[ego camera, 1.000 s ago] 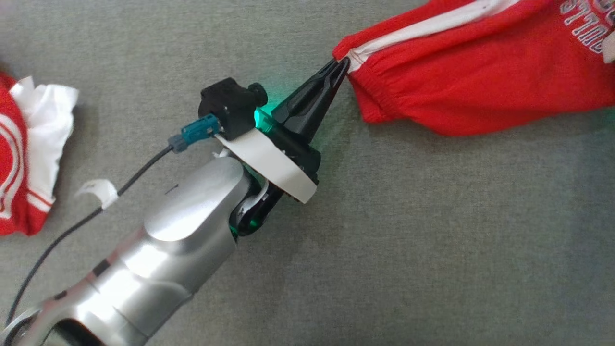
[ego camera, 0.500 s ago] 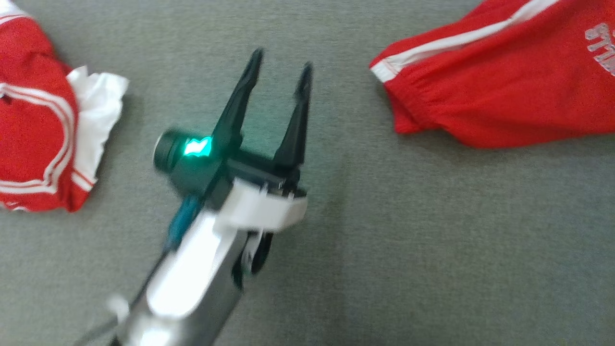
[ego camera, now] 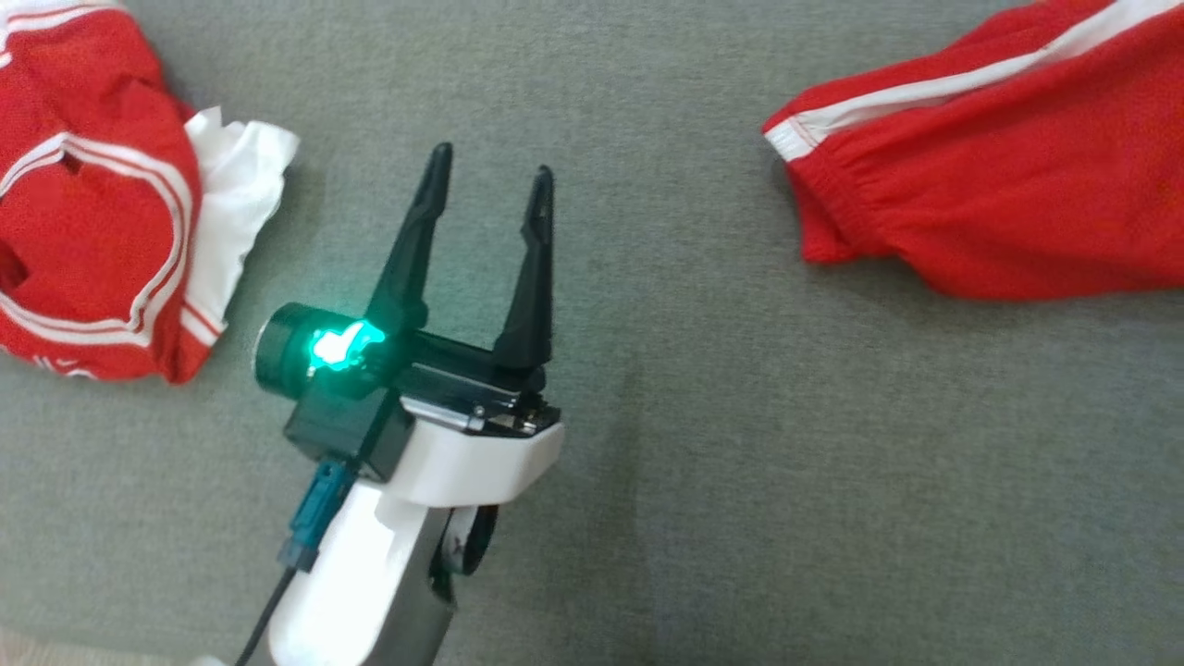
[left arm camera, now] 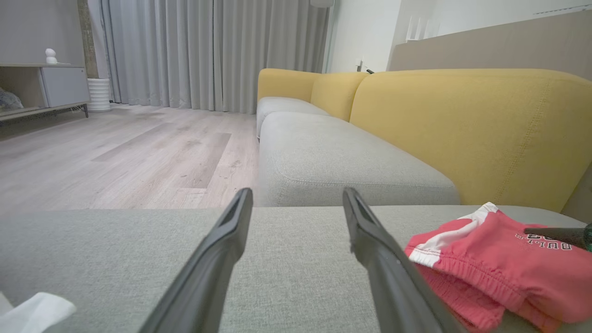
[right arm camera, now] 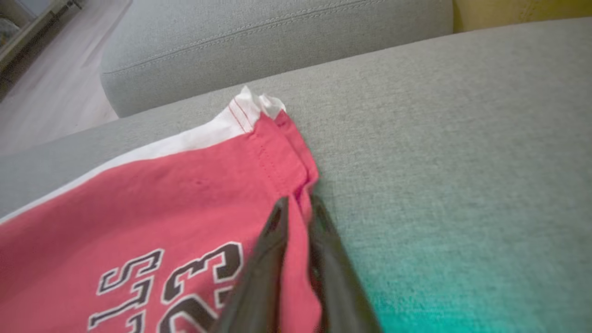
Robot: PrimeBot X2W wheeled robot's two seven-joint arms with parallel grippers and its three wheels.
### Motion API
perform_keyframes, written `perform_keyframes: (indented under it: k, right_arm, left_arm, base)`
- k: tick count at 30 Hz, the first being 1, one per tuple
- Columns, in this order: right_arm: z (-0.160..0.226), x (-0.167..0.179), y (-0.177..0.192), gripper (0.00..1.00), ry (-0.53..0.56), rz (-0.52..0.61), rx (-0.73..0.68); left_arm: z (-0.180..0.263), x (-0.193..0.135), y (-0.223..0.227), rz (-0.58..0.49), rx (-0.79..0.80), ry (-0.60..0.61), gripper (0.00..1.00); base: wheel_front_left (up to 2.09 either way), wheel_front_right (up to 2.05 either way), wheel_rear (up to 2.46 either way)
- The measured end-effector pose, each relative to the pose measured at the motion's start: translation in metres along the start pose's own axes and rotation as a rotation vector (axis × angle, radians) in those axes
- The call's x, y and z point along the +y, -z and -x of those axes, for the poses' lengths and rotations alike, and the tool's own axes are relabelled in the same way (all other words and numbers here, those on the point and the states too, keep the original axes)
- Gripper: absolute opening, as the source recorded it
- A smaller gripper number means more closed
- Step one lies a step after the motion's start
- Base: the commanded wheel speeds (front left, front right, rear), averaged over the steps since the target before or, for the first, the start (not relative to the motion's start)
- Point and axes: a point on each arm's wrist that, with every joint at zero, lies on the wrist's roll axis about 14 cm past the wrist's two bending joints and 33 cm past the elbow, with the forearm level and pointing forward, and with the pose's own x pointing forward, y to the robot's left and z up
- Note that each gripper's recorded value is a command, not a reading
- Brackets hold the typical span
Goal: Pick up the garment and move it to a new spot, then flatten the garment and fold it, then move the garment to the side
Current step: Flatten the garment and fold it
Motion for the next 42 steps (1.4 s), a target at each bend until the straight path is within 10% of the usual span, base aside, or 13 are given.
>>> perform_keyframes:
  k: [16, 28, 42]
  right_arm:
    - [0.099, -0.083, -0.055, 0.0, 0.209, 0.06, -0.273]
    - [0.117, 0.011, -0.108, 0.0, -0.026, 0.131, -0.473]
    - [0.114, 0.134, -0.07, 0.0, -0.309, 0.109, -0.433]
  left_arm:
    - [0.007, -0.025, -0.017, 0.01, -0.044, 0.057, 1.0]
    - [0.016, -0.035, -0.021, 0.014, -0.044, 0.086, 1.0]
    - [0.023, -0.029, -0.026, 0.003, -0.05, 0.065, 1.0]
  base:
    - [0.0, 0.0, 0.0]
    - [0.0, 0.0, 0.0]
    - [0.0, 0.0, 0.0]
